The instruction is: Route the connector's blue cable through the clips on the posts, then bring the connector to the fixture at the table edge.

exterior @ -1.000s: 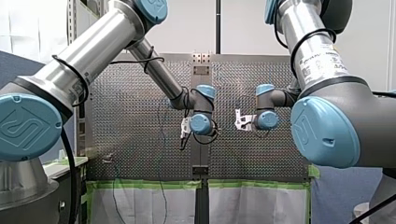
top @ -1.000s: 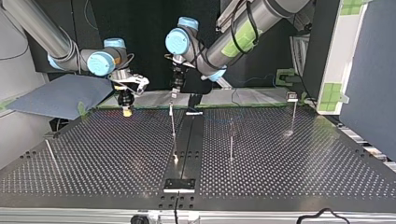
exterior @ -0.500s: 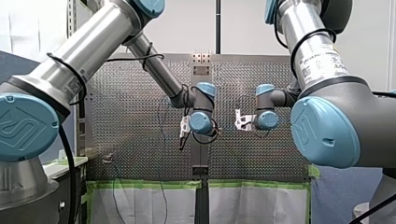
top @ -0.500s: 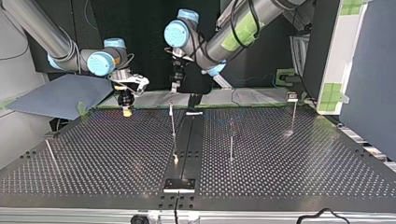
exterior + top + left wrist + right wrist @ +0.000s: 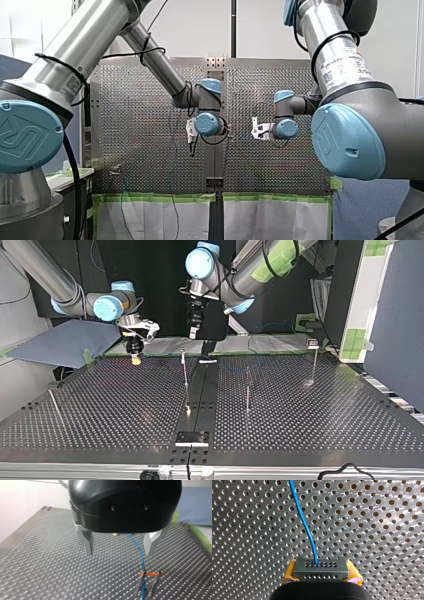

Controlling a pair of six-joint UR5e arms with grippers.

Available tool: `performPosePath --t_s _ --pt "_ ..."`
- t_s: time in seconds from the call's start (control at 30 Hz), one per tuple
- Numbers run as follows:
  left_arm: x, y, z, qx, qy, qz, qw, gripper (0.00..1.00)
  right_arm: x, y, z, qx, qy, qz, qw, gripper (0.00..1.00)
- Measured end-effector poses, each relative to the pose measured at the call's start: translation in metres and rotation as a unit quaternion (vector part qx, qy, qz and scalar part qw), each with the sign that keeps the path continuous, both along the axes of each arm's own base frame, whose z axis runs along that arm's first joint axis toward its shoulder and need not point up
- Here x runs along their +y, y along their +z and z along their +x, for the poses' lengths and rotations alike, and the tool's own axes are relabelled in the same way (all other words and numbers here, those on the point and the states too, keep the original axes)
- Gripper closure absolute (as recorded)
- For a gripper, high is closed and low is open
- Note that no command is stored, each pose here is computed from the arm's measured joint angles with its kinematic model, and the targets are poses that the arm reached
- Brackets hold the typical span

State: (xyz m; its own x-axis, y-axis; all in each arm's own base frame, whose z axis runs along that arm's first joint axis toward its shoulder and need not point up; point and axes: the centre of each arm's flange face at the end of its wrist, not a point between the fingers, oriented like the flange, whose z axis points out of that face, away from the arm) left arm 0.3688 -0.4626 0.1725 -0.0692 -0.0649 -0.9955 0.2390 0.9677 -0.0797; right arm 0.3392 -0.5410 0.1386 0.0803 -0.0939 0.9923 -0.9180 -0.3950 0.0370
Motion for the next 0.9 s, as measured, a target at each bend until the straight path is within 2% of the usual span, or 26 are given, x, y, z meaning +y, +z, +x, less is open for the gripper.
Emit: performPosePath --t_s 0.13,0.3,0.63,0.9 --pt "0.011 0.008 -0.006 -0.001 0.015 -0.019 0.9997 0.00 0.000 0.000 0.000 0.000 0.000 0.000 1.0000 1.00" --pt "0.023 0.015 -0.016 0.002 0.020 -0.037 0.9991 0.00 0.000 0.000 0.000 0.000 0.000 0.000 1.0000 1.00" --pt "0.044 0.032 -0.043 -0.003 0.017 -0.062 0.9979 0.00 0.000 0.000 0.000 0.000 0.000 0.000 1.0000 1.00" --pt "0.060 0.047 -0.061 -0.022 0.014 -0.089 0.9957 0.00 0.000 0.000 0.000 0.000 0.000 0.000 1.0000 1.00"
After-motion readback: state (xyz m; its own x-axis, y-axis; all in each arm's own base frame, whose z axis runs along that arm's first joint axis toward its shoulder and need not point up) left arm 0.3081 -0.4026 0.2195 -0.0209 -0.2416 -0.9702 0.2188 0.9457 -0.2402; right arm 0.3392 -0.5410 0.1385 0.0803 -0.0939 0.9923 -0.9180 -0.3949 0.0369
